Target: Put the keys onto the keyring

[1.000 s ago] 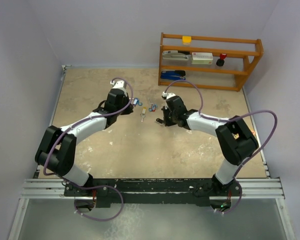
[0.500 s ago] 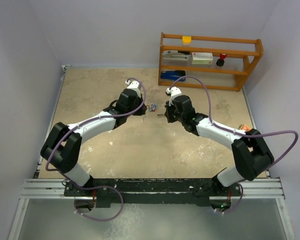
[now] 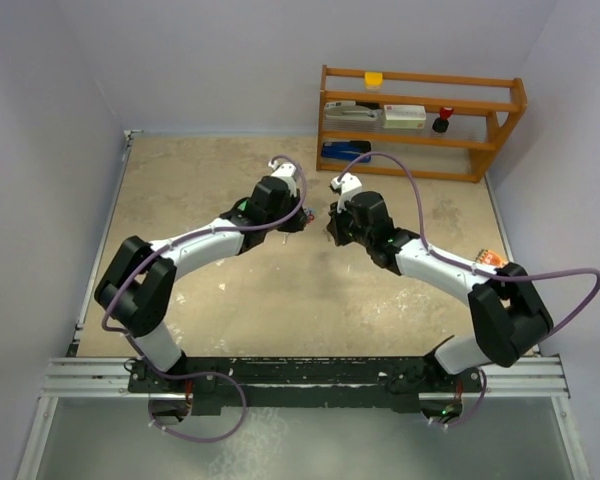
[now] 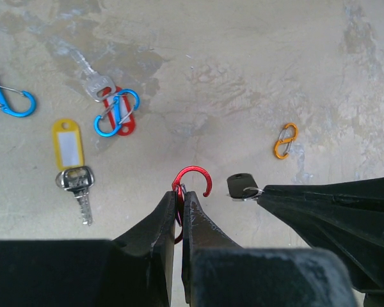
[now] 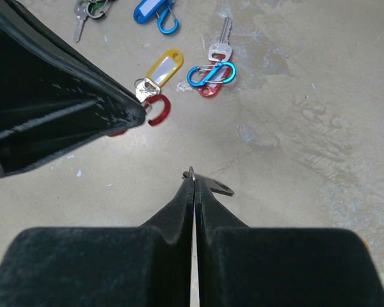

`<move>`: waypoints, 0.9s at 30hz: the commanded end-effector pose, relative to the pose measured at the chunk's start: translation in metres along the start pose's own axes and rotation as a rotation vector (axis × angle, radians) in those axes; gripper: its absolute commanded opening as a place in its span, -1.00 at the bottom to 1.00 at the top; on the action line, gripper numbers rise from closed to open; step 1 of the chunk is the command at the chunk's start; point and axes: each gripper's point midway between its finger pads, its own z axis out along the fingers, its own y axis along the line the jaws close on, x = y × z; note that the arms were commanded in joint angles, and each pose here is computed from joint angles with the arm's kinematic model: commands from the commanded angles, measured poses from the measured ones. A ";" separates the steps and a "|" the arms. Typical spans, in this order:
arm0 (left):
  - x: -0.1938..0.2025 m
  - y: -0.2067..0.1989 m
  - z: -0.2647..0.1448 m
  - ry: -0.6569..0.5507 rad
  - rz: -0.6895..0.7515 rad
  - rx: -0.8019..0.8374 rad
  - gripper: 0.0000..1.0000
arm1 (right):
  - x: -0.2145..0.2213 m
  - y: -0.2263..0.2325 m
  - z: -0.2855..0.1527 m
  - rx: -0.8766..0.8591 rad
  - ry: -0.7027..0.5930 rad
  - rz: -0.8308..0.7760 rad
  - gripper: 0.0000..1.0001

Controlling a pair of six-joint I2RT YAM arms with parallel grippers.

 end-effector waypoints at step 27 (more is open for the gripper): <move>0.004 -0.044 0.014 0.050 0.085 0.125 -1.00 | -0.017 0.019 -0.006 -0.082 -0.076 -0.043 -1.00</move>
